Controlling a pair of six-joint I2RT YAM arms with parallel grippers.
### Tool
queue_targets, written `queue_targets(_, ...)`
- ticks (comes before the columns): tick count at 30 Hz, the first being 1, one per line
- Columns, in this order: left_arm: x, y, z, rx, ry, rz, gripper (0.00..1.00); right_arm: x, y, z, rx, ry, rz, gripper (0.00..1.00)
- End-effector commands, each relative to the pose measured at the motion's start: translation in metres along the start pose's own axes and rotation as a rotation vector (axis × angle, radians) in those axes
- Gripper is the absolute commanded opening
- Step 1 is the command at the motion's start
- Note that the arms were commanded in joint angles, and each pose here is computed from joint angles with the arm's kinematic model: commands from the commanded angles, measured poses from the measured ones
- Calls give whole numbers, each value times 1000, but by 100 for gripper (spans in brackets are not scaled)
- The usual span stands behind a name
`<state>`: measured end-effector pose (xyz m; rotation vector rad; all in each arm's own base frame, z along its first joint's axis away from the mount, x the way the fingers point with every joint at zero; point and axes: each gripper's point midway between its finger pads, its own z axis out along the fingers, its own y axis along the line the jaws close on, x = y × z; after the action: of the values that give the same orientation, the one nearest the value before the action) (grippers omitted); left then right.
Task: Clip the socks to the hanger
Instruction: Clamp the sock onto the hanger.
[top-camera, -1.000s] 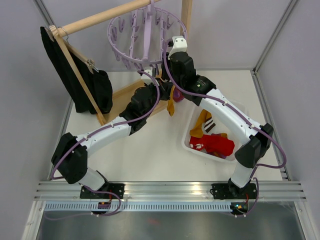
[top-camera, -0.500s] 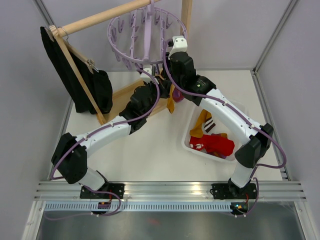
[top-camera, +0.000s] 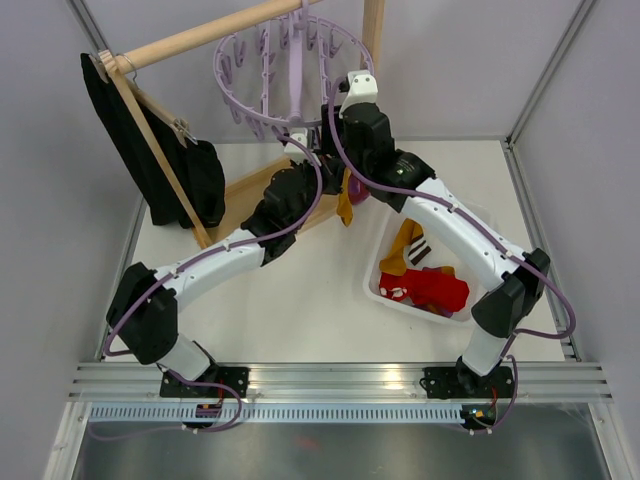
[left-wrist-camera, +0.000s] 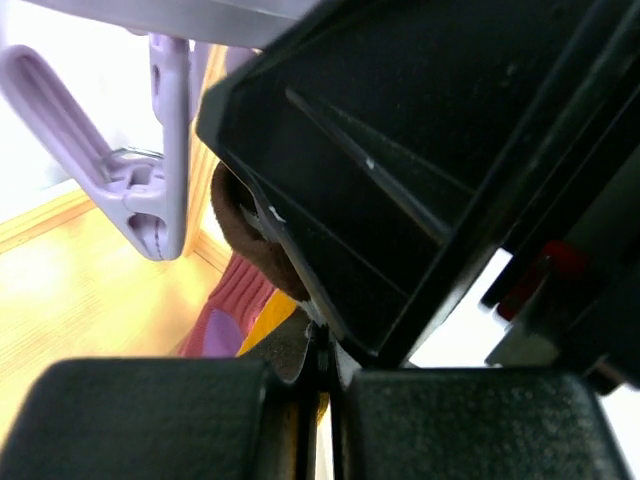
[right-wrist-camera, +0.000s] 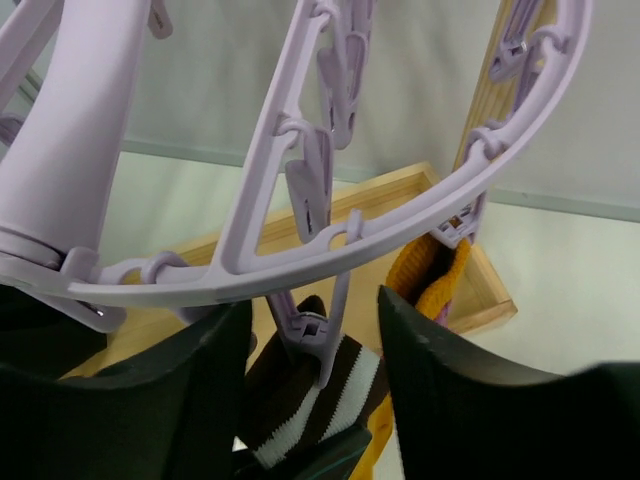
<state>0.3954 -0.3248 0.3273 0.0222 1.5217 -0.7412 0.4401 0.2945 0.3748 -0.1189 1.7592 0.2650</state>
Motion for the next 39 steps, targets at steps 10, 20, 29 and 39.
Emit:
queue_targets(10,-19,-25,10,80,5,41,42,-49,-9,-20,14,-101,37,77)
queue_targets(20,-21,-27,-22,114,97,120,54,-66,-49,-8,77,-105,72,80)
queue_targets(29,-60,-1,-76,-17,100,185,57,-77,-60,-16,75,-104,74,84)
queue_targets(39,-116,23,-118,-186,5,169,60,-93,-65,-25,27,-110,106,87)
